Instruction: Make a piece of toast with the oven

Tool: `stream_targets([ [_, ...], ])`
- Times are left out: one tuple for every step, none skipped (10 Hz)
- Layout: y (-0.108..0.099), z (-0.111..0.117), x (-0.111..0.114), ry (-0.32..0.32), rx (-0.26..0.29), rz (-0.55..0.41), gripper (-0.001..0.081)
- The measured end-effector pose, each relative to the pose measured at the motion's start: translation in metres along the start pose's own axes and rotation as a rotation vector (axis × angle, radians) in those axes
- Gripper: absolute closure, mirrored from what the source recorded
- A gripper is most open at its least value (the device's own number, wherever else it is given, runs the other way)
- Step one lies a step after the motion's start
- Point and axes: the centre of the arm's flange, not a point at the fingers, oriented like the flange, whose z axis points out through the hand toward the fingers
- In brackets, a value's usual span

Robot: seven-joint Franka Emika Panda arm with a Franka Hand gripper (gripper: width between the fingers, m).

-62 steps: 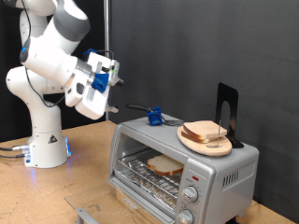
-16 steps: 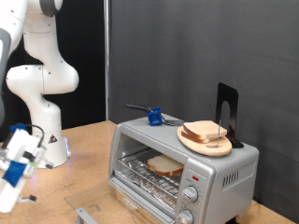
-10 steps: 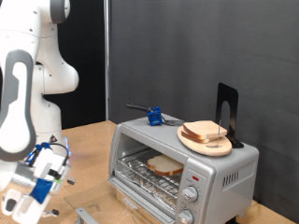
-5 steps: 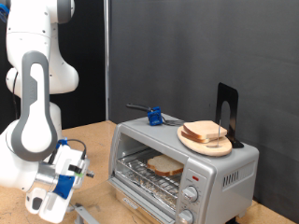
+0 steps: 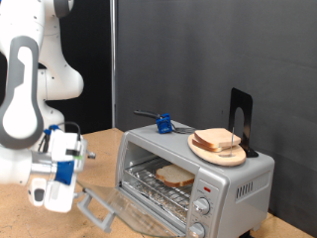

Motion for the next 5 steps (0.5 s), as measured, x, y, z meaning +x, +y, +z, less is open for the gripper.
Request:
stream_targets([
  [-0.011, -0.005, -0.006, 0.011, 0.005, 0.001, -0.0002],
  [-0.023, -0.008, -0.012, 0.022, 0.005, 0.005, -0.0002],
  [-0.032, -0.01, -0.015, 0.034, 0.003, 0.007, -0.0002],
  [-0.039, -0.009, -0.017, 0.043, -0.004, 0.004, -0.0002],
  [-0.044, -0.007, -0.019, 0.044, -0.01, 0.009, -0.0002],
])
